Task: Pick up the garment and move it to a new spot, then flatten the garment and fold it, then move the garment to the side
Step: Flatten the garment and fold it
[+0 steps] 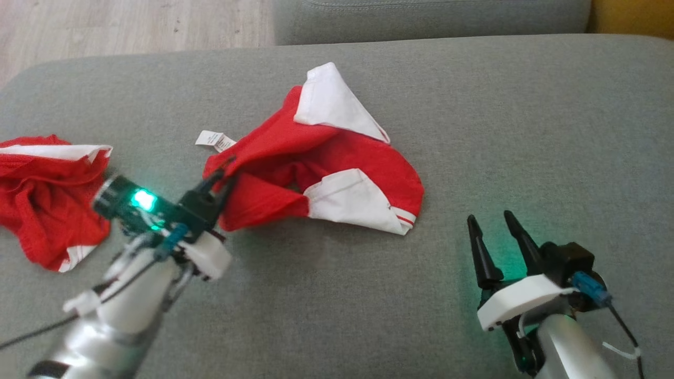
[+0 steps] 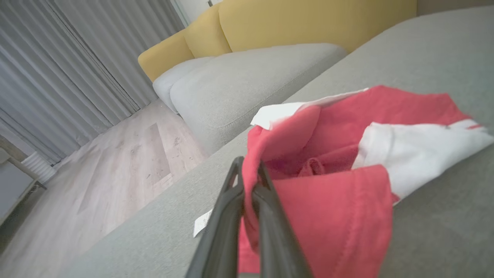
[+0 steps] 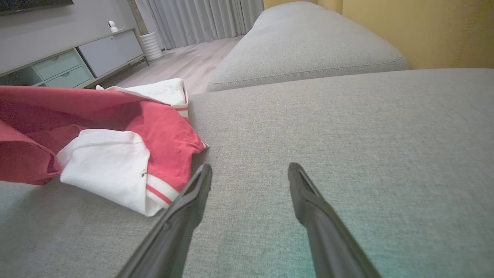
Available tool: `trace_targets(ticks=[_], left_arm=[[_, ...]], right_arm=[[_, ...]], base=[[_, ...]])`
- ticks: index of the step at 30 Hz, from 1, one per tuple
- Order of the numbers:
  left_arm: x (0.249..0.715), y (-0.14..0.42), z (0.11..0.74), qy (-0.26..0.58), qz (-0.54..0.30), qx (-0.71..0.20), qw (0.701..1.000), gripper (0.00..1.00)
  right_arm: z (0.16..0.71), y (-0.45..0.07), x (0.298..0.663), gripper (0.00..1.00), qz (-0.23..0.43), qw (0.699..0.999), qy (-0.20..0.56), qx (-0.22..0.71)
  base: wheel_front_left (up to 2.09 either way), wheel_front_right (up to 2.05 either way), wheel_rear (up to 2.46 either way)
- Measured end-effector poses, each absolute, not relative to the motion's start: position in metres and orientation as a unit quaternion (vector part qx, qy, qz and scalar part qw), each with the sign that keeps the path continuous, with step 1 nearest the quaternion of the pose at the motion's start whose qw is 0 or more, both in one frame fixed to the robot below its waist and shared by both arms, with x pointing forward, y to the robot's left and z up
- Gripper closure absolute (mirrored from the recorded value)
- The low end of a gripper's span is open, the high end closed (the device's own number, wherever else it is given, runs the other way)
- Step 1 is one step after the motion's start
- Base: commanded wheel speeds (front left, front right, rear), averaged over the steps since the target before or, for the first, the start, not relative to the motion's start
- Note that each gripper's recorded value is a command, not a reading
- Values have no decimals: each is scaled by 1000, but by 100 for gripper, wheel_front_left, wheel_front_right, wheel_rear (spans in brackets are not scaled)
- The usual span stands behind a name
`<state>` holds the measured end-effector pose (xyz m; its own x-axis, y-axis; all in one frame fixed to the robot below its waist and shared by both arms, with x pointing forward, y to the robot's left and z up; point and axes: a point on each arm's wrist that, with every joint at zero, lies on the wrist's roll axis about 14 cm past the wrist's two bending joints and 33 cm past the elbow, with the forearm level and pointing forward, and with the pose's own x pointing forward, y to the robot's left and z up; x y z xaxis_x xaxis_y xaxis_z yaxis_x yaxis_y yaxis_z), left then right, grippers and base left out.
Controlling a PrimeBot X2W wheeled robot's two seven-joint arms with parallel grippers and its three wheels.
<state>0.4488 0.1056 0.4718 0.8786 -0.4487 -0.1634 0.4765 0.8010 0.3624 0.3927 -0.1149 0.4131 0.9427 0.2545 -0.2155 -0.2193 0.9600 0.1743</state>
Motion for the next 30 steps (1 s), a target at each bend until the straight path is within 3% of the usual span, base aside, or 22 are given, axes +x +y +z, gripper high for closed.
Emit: trace_targets(ticks=[10, 16, 17, 18, 19, 24, 30], left_arm=[[486, 155, 507, 18, -252, 330, 910, 100], [492, 142, 529, -7, -277, 354, 893, 100], [488, 137, 522, 0, -285, 341, 896, 64], [484, 133, 513, 12, -289, 326, 900, 13], [478, 130, 501, 27, -291, 306, 906, 0], [442, 132, 440, 110, -262, 208, 936, 0], [428, 134, 452, 83, -170, 88, 978, 0]], right_arm=[[413, -121, 390, 0, 109, 984, 119, 80], [414, -122, 389, 0, 107, 984, 119, 81], [413, -121, 389, 0, 109, 984, 119, 81], [413, -120, 389, 0, 110, 983, 120, 80], [412, -118, 388, 0, 113, 983, 121, 81], [413, -112, 387, 0, 120, 982, 121, 87], [417, -103, 390, 0, 133, 980, 117, 86]], base=[[0, 0, 0], [0, 0, 0], [0, 0, 0], [0, 0, 0], [0, 0, 0], [0, 0, 0], [0, 0, 0]])
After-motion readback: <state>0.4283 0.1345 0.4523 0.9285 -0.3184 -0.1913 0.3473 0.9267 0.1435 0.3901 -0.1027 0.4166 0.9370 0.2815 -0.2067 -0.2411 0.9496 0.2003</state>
